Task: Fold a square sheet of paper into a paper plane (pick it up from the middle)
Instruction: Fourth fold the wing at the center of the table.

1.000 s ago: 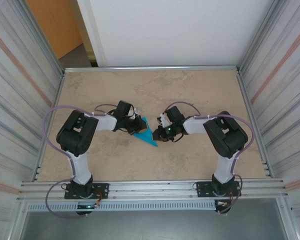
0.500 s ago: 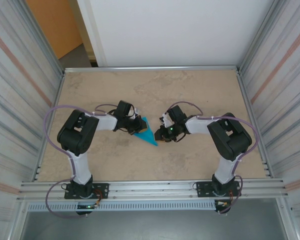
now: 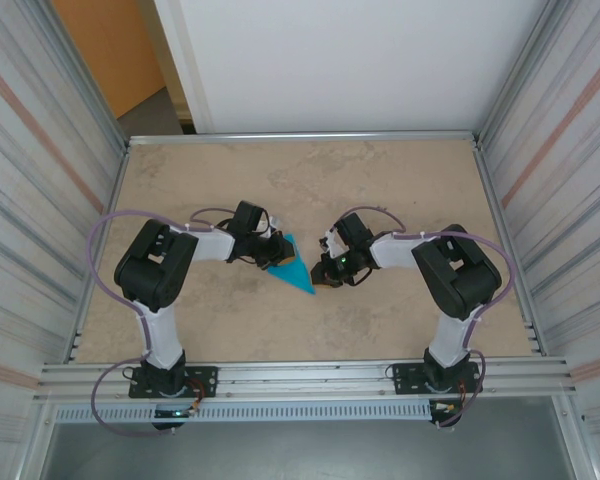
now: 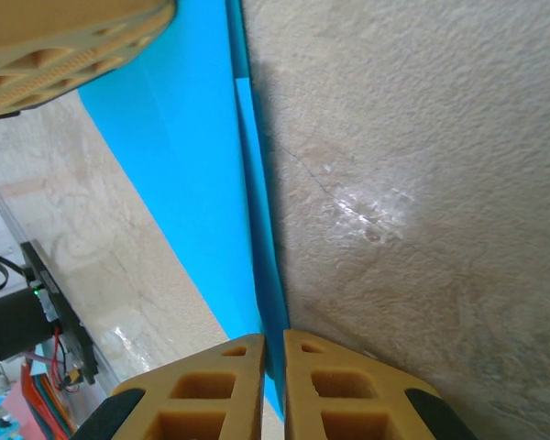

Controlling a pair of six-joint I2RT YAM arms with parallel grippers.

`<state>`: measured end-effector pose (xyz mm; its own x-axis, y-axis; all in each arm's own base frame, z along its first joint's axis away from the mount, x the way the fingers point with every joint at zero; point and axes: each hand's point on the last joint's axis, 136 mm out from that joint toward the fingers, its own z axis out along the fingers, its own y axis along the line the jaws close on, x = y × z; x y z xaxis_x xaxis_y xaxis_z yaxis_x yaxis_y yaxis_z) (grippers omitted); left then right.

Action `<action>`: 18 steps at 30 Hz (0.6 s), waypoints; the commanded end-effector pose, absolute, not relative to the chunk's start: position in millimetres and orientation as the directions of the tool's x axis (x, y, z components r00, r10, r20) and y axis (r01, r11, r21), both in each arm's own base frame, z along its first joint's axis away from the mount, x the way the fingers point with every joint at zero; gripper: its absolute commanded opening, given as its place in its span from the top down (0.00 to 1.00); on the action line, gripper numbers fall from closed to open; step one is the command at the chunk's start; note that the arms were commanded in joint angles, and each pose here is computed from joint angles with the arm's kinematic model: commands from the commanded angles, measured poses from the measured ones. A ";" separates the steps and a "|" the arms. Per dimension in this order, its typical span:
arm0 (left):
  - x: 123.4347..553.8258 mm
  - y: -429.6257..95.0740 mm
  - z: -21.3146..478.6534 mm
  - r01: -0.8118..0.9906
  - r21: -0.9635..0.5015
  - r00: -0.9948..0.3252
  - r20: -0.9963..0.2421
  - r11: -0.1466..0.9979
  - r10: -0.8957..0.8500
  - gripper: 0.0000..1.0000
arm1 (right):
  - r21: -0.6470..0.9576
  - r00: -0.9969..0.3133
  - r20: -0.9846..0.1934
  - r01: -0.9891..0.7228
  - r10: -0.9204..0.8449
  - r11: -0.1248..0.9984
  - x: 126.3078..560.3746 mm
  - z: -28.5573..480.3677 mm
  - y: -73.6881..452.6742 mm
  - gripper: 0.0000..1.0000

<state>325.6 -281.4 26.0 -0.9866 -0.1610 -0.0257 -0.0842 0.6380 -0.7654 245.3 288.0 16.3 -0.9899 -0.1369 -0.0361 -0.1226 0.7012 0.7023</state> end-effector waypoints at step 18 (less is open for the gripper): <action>323.9 -283.5 27.1 -0.078 -0.776 -0.989 -0.020 0.626 -0.147 0.87 | 0.671 -0.972 -0.183 -0.234 -0.148 0.703 258.2 58.6 295.1 0.80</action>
<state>325.0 -282.1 26.7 -0.9873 -0.1572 -0.0231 -0.0830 0.6343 -0.7686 259.7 285.5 53.9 -0.9795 -0.1103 -0.1683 -0.1961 0.7099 0.6765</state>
